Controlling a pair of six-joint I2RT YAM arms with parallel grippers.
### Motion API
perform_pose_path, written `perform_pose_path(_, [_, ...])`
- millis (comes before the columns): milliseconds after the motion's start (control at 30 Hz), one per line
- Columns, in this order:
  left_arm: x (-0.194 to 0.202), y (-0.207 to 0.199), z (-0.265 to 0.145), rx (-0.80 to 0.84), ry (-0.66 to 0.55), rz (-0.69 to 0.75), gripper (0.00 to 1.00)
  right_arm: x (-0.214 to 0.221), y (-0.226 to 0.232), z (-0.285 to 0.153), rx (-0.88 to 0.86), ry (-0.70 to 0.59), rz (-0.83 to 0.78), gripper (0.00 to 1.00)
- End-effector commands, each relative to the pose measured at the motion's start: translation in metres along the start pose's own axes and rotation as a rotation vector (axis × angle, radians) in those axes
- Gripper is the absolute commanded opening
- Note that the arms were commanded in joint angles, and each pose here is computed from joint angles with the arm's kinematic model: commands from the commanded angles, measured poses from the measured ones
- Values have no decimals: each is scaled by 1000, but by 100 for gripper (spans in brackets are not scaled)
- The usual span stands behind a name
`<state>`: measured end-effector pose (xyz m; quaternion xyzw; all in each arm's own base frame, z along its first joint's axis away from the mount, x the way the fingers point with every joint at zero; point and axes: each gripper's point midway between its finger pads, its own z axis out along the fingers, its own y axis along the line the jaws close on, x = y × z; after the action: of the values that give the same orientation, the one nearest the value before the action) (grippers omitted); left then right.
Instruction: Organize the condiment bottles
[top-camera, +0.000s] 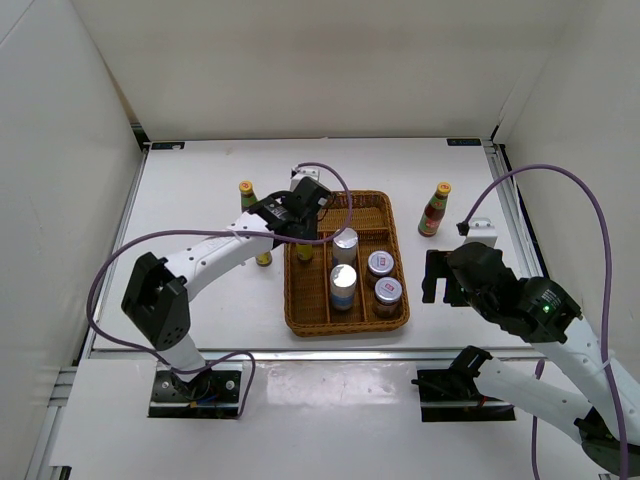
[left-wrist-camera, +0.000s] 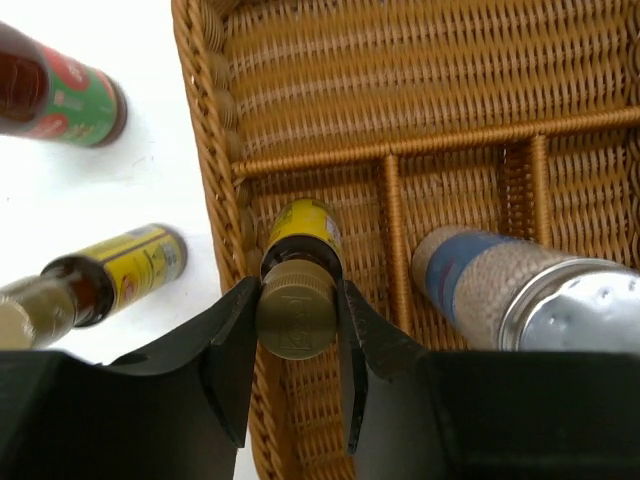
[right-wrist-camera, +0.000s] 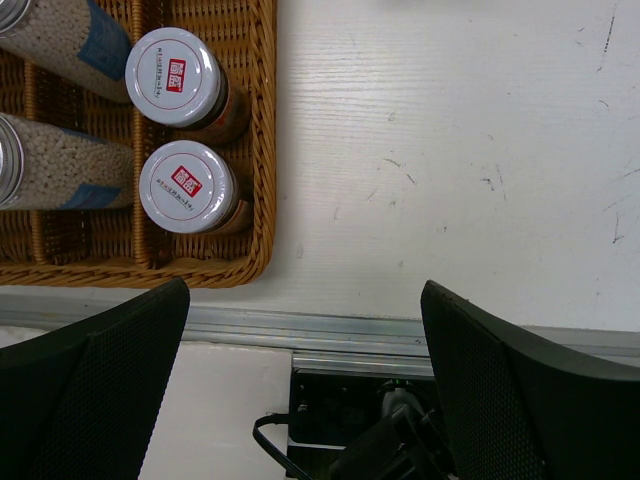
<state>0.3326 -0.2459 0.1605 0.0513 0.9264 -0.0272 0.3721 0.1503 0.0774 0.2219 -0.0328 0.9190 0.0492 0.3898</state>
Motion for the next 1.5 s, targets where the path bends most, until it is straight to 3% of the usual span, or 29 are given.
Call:
perform_pose_path(0, [-24, -13, -6, 57, -71, -29, 20, -4, 2, 2, -1, -19, 17, 100])
perform_pose_path(67, [-24, -12, -6, 57, -72, -20, 33, -4, 2, 2, -1, -19, 17, 100])
perform_pose_path(100, [-24, -12, -6, 57, -72, -20, 55, -4, 2, 2, -1, -19, 17, 100])
perform_pose_path(233, [-31, -12, -10, 66, -76, -21, 98, -4, 2, 2, -1, -19, 17, 100])
perform_pose_path(433, [-77, 29, -81, -8, -244, -63, 100, -4, 2, 2, -1, -19, 17, 100])
perform_pose_path(633, [-60, 66, -119, -6, -297, -85, 100, -5, 2, 1, -6, -26, 30, 100])
perform_pose_path(933, [-7, 91, -89, -54, -180, -144, 100, -5, 2, 1, -6, -26, 30, 100])
perform_pose_path(1467, [8, 101, -54, -60, -91, -186, 99, -3, 3, 4, -1, -19, 17, 100])
